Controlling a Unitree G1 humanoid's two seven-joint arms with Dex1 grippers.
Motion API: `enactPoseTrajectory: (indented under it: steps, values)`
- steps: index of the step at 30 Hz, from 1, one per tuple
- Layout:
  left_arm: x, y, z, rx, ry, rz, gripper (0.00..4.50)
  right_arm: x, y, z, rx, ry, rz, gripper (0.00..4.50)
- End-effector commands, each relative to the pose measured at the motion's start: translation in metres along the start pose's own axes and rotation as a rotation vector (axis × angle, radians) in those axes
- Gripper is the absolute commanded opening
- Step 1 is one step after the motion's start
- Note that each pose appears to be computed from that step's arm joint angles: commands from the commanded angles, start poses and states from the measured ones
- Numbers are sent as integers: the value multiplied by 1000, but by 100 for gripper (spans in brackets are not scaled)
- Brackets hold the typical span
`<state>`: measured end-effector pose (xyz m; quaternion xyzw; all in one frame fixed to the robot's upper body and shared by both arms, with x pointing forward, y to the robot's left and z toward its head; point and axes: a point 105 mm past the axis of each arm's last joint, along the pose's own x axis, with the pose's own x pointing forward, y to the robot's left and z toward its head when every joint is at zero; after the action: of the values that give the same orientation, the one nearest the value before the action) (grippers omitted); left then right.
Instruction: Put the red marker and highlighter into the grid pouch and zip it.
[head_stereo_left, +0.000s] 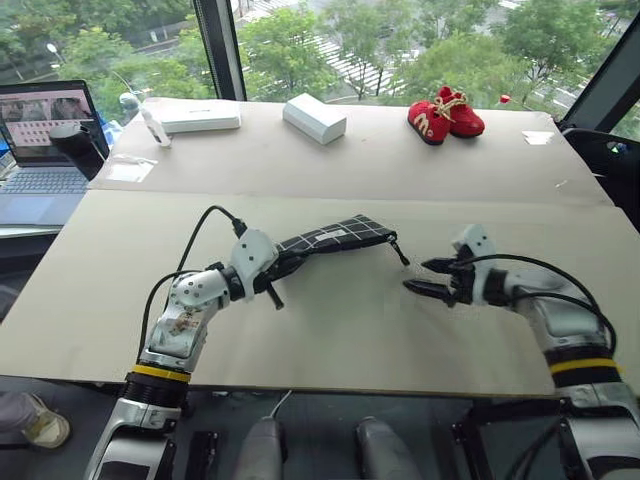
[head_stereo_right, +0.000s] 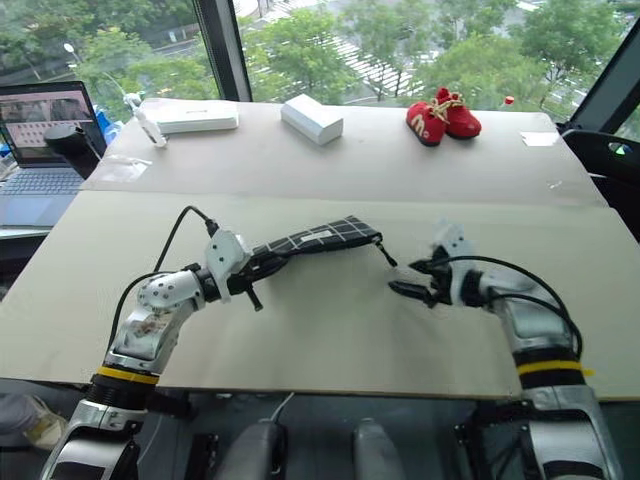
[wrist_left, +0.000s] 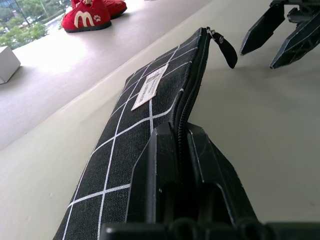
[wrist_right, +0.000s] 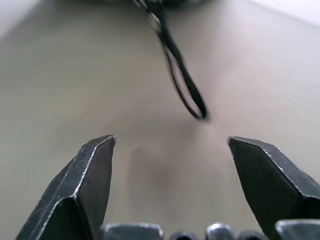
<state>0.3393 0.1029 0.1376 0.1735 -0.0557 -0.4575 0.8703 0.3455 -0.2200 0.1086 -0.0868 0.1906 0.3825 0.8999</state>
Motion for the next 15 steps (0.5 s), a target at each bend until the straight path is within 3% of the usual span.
enactPoseTrajectory:
  steps: [1, 6, 15]
  values:
    - [2, -5, 16, 47, -85, -71, 0, -55, -16, 24, -38, -96, -55, 396]
    - [8, -10, 17, 85, -122, -169, 0, -79, 8, 29, -54, -165, 22, 396]
    - [30, -28, 2, 205, -138, -348, 0, -66, 34, 14, -5, -192, 30, 396]
